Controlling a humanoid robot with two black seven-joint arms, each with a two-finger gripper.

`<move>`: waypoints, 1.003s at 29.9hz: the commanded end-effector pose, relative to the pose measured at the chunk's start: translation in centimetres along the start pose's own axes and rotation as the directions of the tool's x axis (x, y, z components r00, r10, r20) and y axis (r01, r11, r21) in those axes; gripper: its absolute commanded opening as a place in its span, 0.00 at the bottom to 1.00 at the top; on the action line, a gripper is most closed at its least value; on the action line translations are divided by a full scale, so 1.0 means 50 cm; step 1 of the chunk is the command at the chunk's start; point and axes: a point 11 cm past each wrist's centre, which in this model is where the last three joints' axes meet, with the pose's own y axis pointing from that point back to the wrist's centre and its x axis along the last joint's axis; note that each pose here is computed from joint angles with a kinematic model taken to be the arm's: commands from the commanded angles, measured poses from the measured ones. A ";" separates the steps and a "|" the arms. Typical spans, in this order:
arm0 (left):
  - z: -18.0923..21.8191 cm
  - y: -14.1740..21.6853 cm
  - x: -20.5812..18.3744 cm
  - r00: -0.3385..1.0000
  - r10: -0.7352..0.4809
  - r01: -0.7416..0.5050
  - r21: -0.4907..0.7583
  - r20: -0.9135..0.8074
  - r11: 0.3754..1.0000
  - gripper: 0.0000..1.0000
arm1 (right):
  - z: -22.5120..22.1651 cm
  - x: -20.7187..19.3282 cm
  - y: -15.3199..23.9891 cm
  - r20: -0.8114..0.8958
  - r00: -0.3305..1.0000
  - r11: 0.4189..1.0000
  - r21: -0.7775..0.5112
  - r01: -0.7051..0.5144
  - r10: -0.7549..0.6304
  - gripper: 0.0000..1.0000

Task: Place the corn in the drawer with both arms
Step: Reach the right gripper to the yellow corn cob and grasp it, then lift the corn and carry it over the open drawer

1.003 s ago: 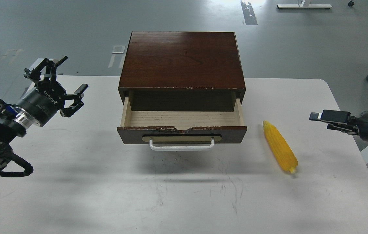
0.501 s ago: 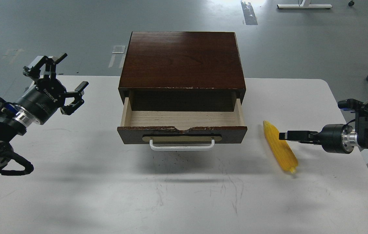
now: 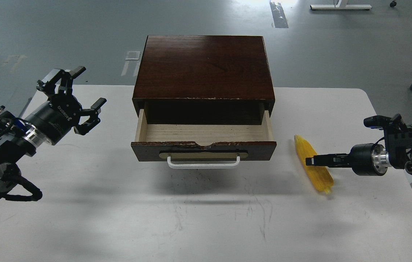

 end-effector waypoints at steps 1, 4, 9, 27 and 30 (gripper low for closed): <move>-0.013 -0.002 -0.009 1.000 -0.014 0.014 0.012 0.006 1.000 0.99 | 0.005 -0.003 0.003 -0.002 1.000 1.000 -0.009 0.007 -0.007 0.08; -0.017 -0.006 -0.014 1.000 -0.023 0.023 0.014 0.009 1.000 0.99 | 0.006 -0.004 0.006 -0.001 1.000 1.000 -0.010 0.007 -0.007 0.03; -0.014 -0.007 -0.015 1.000 -0.023 0.023 0.007 0.008 1.000 0.99 | 0.002 0.017 0.020 -0.011 1.000 1.000 -0.010 -0.016 0.016 0.00; 0.000 -0.013 -0.014 1.000 -0.022 0.022 -0.019 0.006 1.000 0.99 | -0.294 0.287 0.231 -0.335 0.912 0.965 0.190 -0.181 0.237 0.01; 0.001 -0.012 -0.013 1.000 -0.021 0.021 -0.018 0.007 1.000 0.99 | -0.389 0.320 0.223 -0.519 0.837 0.982 0.151 -0.112 0.175 0.03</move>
